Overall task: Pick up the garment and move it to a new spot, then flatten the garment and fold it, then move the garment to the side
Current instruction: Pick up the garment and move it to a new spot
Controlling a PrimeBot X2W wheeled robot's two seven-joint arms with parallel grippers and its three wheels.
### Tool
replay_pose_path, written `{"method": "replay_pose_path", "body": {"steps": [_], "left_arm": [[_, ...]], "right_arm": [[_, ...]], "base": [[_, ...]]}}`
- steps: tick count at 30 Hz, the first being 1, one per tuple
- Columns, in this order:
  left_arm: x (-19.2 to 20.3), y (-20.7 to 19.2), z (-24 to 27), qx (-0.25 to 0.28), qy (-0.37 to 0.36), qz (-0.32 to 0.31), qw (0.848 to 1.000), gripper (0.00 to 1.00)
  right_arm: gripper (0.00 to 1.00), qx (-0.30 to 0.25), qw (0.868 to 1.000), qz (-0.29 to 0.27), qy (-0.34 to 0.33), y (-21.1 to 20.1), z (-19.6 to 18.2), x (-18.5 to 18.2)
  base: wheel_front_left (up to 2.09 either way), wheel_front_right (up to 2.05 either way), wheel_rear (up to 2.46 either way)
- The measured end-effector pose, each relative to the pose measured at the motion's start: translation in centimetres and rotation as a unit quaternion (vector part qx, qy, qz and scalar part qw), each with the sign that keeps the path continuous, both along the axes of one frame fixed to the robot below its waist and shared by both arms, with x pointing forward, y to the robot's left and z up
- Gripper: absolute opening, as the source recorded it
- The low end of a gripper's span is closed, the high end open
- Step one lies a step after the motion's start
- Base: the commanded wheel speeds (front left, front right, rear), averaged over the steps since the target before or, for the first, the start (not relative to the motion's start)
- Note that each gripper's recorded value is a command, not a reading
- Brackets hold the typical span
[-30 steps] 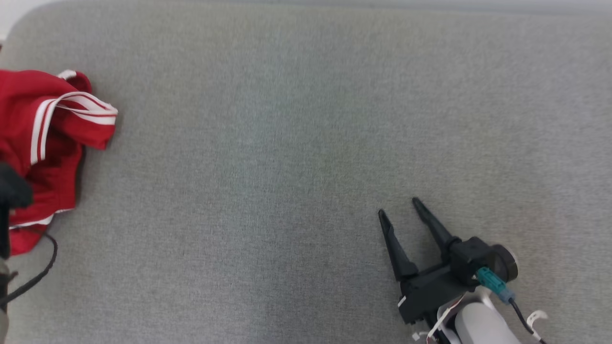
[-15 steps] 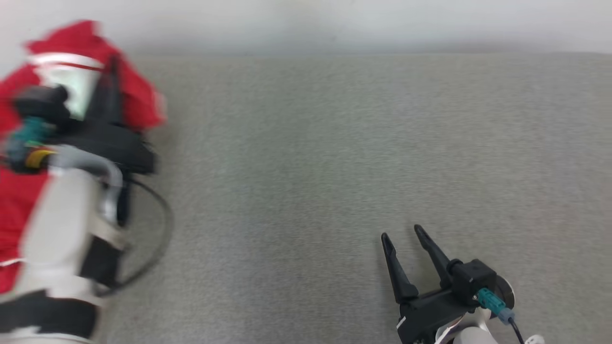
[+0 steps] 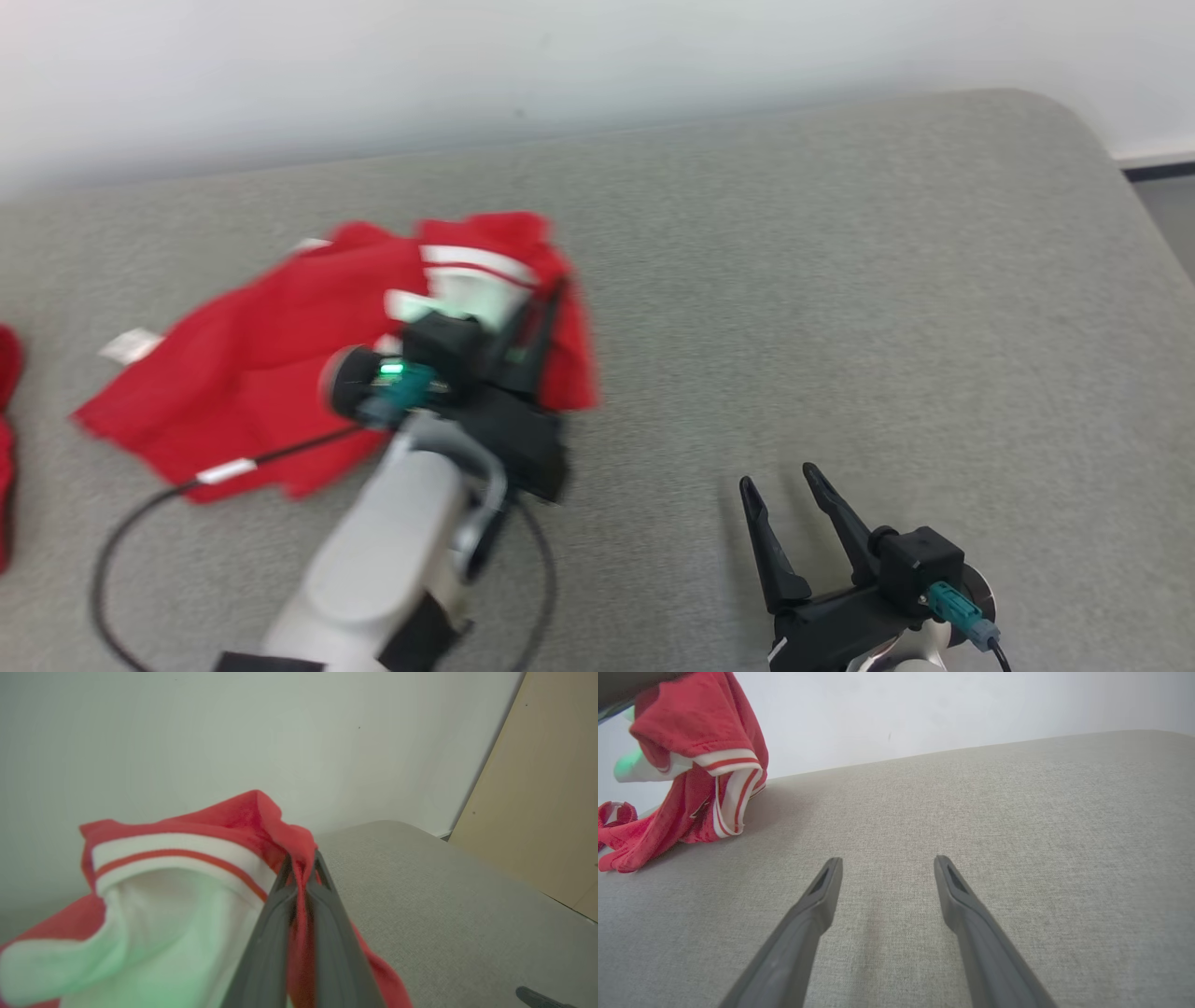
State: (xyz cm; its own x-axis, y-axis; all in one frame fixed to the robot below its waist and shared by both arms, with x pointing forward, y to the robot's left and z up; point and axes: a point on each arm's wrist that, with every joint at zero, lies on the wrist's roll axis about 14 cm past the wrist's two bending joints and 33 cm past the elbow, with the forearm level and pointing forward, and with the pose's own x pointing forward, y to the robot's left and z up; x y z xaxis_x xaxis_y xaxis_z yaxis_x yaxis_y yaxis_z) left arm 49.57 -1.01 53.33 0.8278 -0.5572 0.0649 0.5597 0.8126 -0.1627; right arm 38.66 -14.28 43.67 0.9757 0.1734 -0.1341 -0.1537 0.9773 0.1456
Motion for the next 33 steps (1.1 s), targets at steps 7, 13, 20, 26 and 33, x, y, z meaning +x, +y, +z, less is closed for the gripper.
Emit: {"method": "replay_pose_path", "body": {"steps": [7,13,20,26,33], "left_arm": [[-3.1,-6.4,2.4,-0.023,-0.039,-0.089,0.995,0.35],[-2.7,-5.7,-0.5,0.014,-0.015,-0.063,0.998,1.0],[-2.3,-1.1,-2.9,0.038,0.007,0.009,0.999,1.0],[-3.3,4.5,-5.3,0.05,0.031,0.088,0.994,1.0],[-5.9,11.5,-6.9,0.06,0.045,0.182,0.98,1.0]], "right_arm": [[1.0,0.0,1.0,-0.029,0.0,-1.9,0.2,-0.7],[1.0,0.002,0.999,-0.041,-0.002,-2.6,0.3,-0.8],[1.0,0.008,0.999,-0.038,-0.007,-2.2,0.6,-0.6],[1.0,0.009,0.999,-0.032,-0.024,-1.8,1.7,-0.3],[1.0,0.009,0.999,-0.031,-0.035,-1.7,2.4,-0.6]], "base": [[0.0,0.0,0.0],[0.0,0.0,0.0],[0.0,0.0,0.0],[0.0,0.0,0.0],[0.0,0.0,0.0]]}}
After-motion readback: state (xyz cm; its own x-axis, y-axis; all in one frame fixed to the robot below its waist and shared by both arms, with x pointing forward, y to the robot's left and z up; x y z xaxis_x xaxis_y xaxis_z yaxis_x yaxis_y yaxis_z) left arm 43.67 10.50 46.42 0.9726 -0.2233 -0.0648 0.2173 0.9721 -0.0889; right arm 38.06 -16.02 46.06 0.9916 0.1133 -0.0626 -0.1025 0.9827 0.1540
